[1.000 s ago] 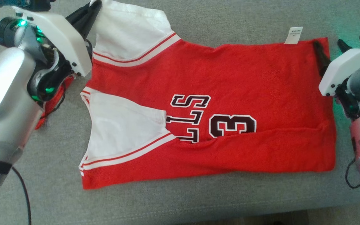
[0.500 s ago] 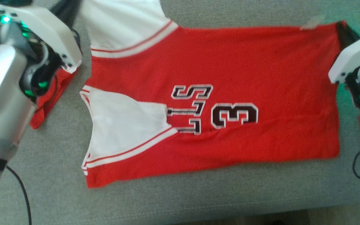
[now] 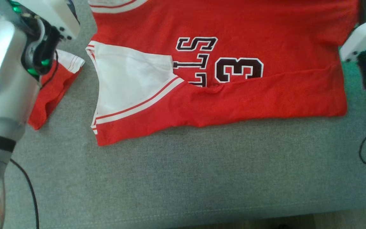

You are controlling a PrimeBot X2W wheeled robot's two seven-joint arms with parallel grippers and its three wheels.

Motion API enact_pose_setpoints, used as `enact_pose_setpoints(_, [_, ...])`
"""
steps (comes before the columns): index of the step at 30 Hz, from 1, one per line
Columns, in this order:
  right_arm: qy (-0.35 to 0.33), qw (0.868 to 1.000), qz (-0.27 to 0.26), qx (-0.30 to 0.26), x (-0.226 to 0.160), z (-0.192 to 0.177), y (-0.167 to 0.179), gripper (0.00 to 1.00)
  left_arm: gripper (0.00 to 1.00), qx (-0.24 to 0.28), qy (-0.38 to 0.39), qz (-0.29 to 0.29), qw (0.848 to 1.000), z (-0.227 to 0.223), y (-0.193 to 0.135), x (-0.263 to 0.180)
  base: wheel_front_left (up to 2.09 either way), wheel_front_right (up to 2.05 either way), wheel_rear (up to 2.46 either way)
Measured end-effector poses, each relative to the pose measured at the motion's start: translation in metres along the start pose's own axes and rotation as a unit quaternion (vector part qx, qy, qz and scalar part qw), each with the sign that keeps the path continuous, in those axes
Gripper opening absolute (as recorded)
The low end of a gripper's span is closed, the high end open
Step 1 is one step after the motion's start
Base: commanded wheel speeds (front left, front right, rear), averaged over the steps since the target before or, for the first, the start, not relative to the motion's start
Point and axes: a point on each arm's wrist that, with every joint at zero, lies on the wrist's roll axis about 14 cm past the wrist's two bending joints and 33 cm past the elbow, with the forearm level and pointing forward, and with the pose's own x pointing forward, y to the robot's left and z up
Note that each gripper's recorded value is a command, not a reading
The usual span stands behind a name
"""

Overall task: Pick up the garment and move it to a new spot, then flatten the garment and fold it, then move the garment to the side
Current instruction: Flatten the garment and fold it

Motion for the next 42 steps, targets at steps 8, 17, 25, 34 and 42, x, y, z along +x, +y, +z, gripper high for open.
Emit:
enact_pose_setpoints(8, [-0.015,1.000,0.008,0.008,-0.009,0.005,0.005,0.00,0.00,0.018,0.011,-0.016,1.000,-0.002,-0.005,-0.010,0.00,0.00,0.00])
enact_pose_setpoints(17, [0.009,1.000,0.021,0.012,-0.047,-0.010,0.003,0.00,0.00,0.054,0.055,-0.059,0.995,-0.020,-0.027,-0.051,0.00,0.00,0.00])
enact_pose_setpoints(25, [0.086,0.995,0.049,-0.002,-0.092,-0.042,0.002,0.00,0.00,0.073,0.133,-0.089,0.984,-0.057,-0.040,-0.117,0.00,0.00,0.00])
enact_pose_setpoints(34, [0.151,0.985,0.080,-0.020,-0.129,-0.063,0.004,0.00,0.00,0.062,0.207,-0.110,0.970,-0.090,-0.061,-0.175,0.00,0.00,0.00])
enact_pose_setpoints(42, [0.182,0.979,0.089,-0.031,-0.138,-0.071,0.005,1.00,0.39,0.089,0.218,-0.116,0.965,-0.103,-0.068,-0.178,0.00,0.00,0.00])
